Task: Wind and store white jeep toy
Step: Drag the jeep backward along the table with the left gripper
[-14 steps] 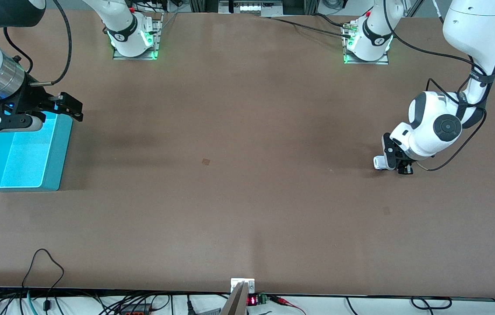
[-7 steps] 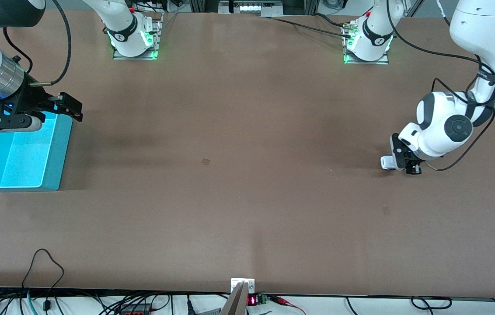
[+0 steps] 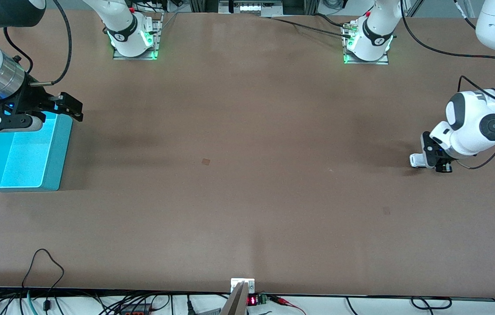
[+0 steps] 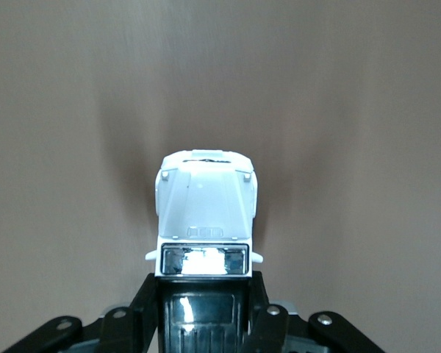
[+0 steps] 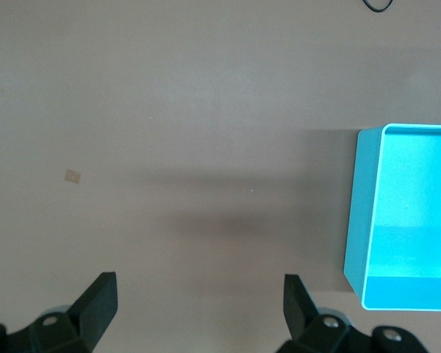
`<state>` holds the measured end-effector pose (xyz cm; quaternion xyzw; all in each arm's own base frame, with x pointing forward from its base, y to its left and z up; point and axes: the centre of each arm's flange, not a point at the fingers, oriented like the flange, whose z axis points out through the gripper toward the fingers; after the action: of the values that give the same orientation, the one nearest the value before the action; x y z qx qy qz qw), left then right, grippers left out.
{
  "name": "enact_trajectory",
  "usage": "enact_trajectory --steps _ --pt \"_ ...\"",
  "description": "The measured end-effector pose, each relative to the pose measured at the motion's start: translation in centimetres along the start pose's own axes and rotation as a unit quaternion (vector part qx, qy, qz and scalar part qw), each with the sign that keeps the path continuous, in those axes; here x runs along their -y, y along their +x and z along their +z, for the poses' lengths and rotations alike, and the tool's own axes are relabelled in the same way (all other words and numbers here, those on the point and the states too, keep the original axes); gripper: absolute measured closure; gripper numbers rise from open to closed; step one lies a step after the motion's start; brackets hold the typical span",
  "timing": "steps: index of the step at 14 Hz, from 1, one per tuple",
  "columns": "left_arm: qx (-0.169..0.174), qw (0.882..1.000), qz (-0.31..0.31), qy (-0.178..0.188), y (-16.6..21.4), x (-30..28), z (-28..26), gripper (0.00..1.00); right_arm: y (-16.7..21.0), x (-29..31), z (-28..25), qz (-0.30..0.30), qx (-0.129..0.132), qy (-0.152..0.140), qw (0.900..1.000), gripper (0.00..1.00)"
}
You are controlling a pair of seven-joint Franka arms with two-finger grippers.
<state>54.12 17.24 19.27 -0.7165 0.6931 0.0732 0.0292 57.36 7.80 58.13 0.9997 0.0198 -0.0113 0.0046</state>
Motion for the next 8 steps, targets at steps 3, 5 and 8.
enact_trajectory --steps 3,5,8 --pt "0.000 1.000 0.006 0.003 -2.4 -0.3 0.4 0.49 0.0 0.0 0.0 0.000 0.000 0.000 1.000 0.00" --pt "0.000 1.000 0.005 0.010 -3.9 -0.6 0.6 0.49 0.0 0.0 0.0 0.000 0.000 0.000 1.000 0.00" --pt "0.001 1.000 0.006 0.017 -5.1 -0.8 0.8 0.49 0.0 0.0 0.0 0.000 0.000 0.000 1.000 0.00"
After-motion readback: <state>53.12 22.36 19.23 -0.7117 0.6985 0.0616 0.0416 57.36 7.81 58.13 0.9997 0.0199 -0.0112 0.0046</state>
